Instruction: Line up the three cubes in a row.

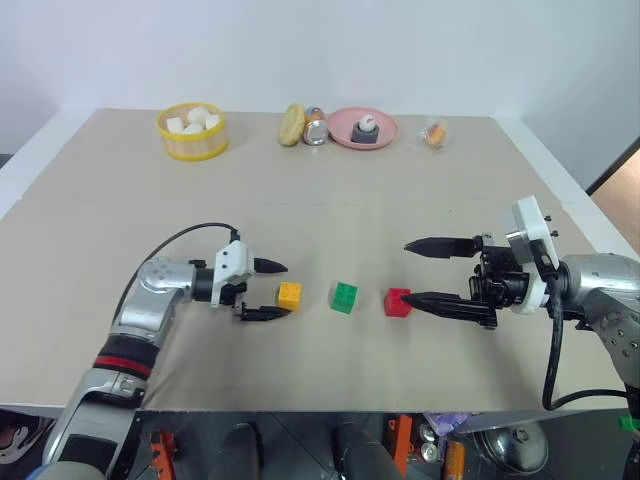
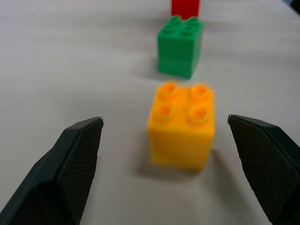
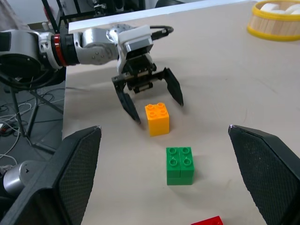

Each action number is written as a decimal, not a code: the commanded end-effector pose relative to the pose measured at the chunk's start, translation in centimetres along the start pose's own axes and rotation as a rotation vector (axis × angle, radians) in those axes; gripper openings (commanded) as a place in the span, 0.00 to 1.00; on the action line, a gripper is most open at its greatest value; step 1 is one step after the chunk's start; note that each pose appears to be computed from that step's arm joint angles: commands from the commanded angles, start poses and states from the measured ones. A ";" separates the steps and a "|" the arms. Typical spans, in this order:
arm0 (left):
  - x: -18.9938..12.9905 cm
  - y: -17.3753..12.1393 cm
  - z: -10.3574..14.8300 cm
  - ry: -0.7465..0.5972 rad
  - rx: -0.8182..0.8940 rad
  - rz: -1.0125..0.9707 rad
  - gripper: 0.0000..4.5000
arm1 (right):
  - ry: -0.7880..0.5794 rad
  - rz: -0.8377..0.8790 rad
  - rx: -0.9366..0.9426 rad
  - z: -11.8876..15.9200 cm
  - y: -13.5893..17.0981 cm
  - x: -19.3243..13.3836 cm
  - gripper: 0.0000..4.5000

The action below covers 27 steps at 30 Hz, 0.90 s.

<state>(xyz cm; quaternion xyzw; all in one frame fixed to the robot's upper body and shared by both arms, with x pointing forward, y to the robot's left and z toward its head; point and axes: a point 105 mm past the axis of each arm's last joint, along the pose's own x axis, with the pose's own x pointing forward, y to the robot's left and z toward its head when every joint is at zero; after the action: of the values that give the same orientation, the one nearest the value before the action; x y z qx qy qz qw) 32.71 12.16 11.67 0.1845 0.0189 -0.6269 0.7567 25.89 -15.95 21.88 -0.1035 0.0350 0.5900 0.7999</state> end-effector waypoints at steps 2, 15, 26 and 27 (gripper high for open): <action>-2.1 -0.1 1.4 -0.024 0.017 0.029 0.98 | -0.009 0.012 -0.055 1.1 -0.2 -0.2 1.00; -9.2 3.3 3.4 -0.105 -0.193 0.635 0.98 | -0.046 -0.148 -0.072 1.0 -3.0 -0.6 1.00; -11.3 2.4 1.7 -0.239 -0.389 1.135 0.98 | -0.179 -0.809 0.112 -4.0 -10.2 -6.4 1.00; -11.1 2.1 1.5 -0.252 -0.399 1.153 0.98 | -0.192 -0.867 0.137 -4.7 -10.4 -6.8 1.00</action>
<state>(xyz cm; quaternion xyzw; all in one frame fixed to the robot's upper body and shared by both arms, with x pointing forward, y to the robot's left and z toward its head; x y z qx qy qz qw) 32.55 22.46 15.13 -0.0628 -0.0261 -0.1317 0.9889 34.15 -24.80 18.71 -0.0016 -0.0165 0.2484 0.9685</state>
